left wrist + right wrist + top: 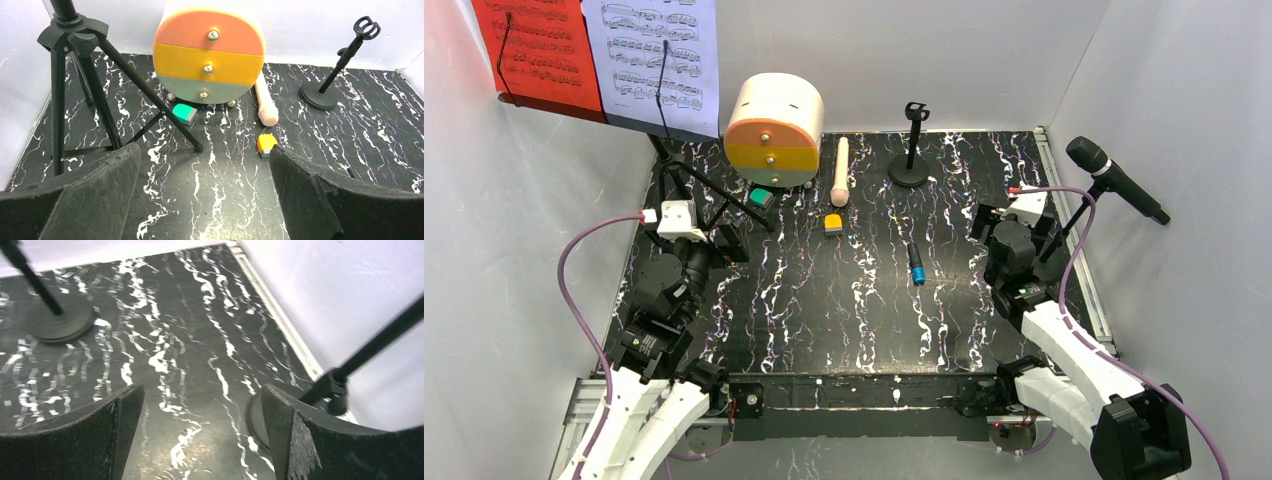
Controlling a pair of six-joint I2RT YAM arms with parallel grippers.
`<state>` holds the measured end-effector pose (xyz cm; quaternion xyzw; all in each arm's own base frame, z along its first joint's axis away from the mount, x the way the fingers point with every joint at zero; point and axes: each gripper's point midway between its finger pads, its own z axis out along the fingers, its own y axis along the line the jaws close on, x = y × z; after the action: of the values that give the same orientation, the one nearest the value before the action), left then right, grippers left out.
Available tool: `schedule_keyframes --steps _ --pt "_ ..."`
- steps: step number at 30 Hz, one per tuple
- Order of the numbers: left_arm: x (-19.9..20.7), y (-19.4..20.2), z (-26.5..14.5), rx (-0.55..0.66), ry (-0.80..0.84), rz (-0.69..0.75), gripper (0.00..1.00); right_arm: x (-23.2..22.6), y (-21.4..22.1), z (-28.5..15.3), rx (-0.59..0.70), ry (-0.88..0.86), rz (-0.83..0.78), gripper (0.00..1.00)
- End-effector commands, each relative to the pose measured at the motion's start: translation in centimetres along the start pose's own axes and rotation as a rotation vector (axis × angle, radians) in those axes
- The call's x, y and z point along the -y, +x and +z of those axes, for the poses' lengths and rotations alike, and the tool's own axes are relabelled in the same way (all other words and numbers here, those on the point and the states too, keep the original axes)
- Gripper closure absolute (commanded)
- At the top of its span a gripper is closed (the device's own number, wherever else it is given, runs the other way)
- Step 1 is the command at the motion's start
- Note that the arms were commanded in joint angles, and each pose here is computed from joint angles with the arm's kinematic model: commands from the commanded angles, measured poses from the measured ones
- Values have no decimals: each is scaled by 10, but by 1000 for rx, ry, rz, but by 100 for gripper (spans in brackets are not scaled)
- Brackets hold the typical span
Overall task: Pack up the instrument practice props
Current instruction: Pick up the microphone stand with the microphone from the center of the board.
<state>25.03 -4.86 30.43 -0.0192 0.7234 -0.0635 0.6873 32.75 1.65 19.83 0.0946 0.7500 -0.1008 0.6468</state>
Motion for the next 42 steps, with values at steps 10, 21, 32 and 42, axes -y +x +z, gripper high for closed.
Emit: schedule_keyframes --steps 10,21,32,42 --pt "-2 2 -3 5 0 1 2 95 -25 12 24 418 -85 5" --pt "-2 2 -3 4 -1 3 2 134 -43 38 121 424 -68 9" --pt "-2 3 -3 4 -2 8 2 137 -36 64 133 361 -41 41" --pt "5 3 -4 11 44 12 2 110 -39 67 148 188 -85 88"
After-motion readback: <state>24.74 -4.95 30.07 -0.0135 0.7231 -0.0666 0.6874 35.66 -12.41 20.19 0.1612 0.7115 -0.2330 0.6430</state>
